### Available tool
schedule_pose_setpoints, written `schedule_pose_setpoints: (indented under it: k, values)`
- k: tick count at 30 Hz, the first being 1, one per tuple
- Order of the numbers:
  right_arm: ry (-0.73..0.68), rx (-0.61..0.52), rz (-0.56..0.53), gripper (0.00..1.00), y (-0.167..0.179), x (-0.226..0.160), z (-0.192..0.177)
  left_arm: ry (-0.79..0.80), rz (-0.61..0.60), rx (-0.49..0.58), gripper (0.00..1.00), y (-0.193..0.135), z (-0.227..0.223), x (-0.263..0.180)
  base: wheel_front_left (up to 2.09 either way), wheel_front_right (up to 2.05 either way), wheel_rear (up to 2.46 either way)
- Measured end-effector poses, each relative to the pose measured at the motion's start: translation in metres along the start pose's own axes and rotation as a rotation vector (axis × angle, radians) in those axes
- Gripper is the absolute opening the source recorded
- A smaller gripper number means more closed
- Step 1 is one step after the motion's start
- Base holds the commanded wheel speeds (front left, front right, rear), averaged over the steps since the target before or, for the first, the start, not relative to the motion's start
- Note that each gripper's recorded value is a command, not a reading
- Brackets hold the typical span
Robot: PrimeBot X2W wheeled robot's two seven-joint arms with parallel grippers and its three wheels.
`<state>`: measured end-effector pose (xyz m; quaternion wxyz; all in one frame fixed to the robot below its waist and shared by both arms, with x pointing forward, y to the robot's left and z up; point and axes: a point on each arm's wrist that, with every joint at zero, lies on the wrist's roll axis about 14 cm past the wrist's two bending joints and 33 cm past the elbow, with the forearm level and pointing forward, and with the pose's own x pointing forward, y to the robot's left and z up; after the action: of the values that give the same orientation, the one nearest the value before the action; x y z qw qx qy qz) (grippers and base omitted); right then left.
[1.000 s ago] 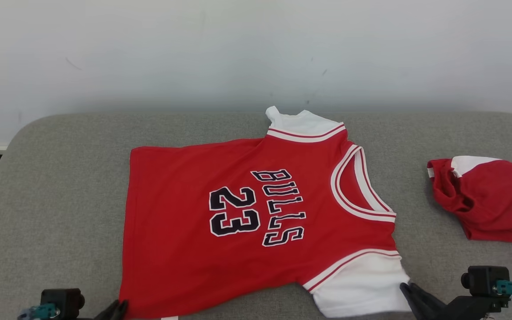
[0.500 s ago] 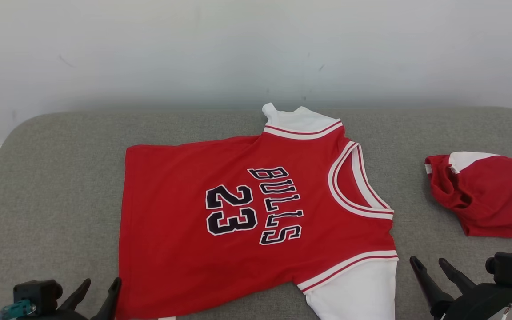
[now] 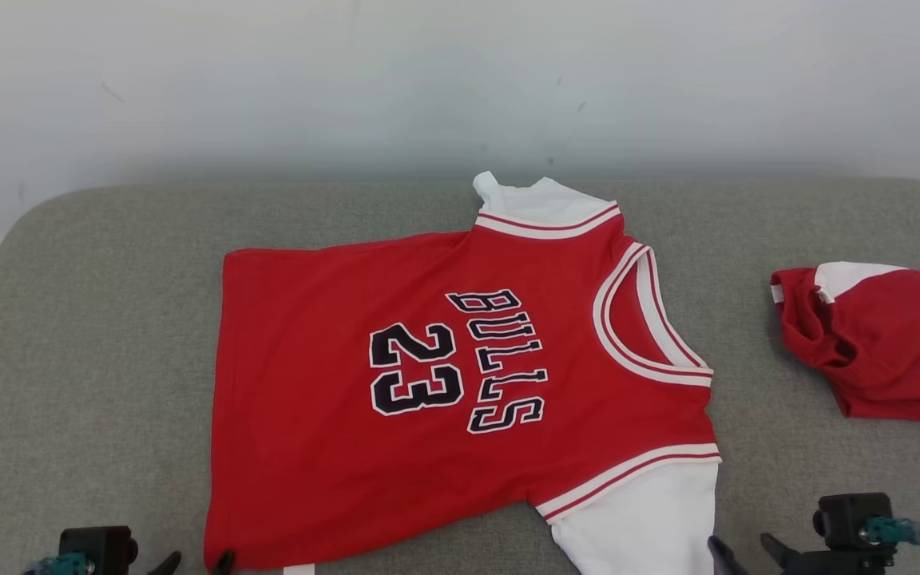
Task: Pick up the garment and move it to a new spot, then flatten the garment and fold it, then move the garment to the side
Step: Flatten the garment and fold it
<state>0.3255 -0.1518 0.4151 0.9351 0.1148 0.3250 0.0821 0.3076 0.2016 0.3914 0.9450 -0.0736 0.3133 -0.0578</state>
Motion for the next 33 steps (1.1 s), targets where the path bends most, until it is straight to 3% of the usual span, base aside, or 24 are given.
schedule_pose_setpoints:
  k: [13, 22, 23, 24, 25, 26, 33]
  values:
    - [0.183, 0.014, -0.008, 1.0, 0.008, 0.021, -0.046, 0.103, -0.028, -0.027, 1.0, -0.005, -0.01, 0.026, 0.0, 0.0, 0.0]
    - [0.215, -0.003, 0.002, 1.0, 0.015, 0.032, -0.048, 0.155, -0.034, -0.082, 1.0, -0.007, -0.021, 0.033, 0.0, 0.0, 0.0]
    - [0.217, -0.005, 0.003, 0.58, 0.016, 0.033, -0.048, 0.155, -0.034, -0.089, 1.0, -0.007, -0.021, 0.034, 0.0, 0.0, 0.0]
    - [0.221, -0.005, 0.004, 0.26, 0.016, 0.034, -0.049, 0.156, -0.036, -0.096, 0.58, -0.008, -0.021, 0.034, 0.0, 0.0, 0.0]
    - [0.225, -0.003, 0.004, 0.0, 0.017, 0.034, -0.05, 0.158, -0.034, -0.092, 0.09, -0.007, -0.021, 0.034, 0.0, 0.0, 0.0]
    - [0.225, -0.003, 0.004, 0.0, 0.017, 0.034, -0.05, 0.158, -0.034, -0.092, 0.0, -0.007, -0.021, 0.034, 0.0, 0.0, 0.0]
    - [0.207, 0.019, 0.03, 0.0, 0.024, 0.037, -0.045, 0.163, -0.047, -0.074, 0.0, -0.01, -0.022, 0.035, 0.0, 0.0, 0.0]
